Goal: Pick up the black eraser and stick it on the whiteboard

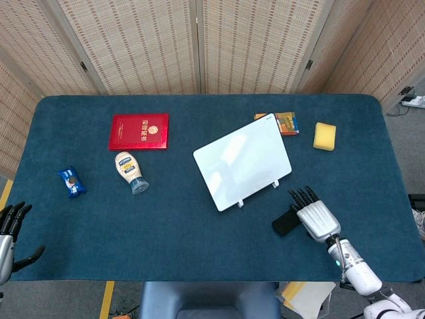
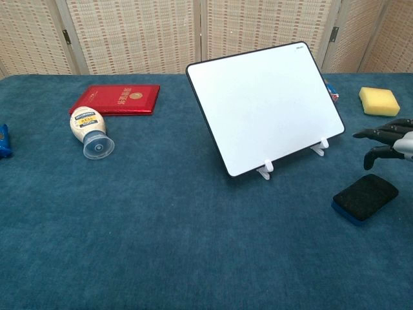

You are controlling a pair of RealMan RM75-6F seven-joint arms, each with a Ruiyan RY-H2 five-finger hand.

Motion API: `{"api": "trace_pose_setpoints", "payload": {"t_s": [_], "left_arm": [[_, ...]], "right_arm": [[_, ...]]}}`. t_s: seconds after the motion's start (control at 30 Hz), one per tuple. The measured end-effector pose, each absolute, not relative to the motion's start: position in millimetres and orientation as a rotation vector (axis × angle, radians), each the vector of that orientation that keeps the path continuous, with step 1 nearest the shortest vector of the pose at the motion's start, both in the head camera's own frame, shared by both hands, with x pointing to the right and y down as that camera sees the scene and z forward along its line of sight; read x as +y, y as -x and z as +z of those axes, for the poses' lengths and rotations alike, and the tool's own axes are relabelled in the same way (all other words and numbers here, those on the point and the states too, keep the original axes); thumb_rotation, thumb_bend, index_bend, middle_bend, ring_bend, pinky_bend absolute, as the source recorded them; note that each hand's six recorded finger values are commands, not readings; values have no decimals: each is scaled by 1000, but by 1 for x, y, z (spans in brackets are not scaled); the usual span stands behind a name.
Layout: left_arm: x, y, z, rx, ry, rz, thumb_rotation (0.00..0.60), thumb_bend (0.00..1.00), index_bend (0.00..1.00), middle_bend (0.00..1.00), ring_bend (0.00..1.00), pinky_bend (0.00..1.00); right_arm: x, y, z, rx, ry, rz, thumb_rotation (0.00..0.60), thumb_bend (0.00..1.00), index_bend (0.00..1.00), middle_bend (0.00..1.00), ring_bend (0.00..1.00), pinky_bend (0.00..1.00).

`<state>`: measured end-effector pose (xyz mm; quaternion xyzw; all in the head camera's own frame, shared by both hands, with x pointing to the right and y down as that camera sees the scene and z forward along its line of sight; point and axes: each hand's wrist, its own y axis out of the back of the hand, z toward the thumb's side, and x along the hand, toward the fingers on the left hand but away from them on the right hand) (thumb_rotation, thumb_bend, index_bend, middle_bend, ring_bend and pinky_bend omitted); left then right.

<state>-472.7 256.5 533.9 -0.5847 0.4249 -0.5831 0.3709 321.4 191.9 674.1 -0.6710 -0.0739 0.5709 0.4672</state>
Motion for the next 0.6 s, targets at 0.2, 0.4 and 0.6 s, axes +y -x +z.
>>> {"api": "trace_pose_setpoints", "payload": {"t_s": [0.2,0.4,0.6], "left_arm": [[256,473,533,1094,1505,-1493,600,217,133,134,104,11],[256,474,532,1099,1509,-1487,600,217,133,134,104,11],[257,474,530,1104,1508,-1481,600,218,130,134,104,11]], "right_arm": [[190,-314,683,-166,1650,1405,600,184,274,0,0,0],[185,-307,691,-161,1647,1400,600,184,320,0,0,0],[184,-303,701,-144,1642,1408,600,185,365,0,0,0]]}}
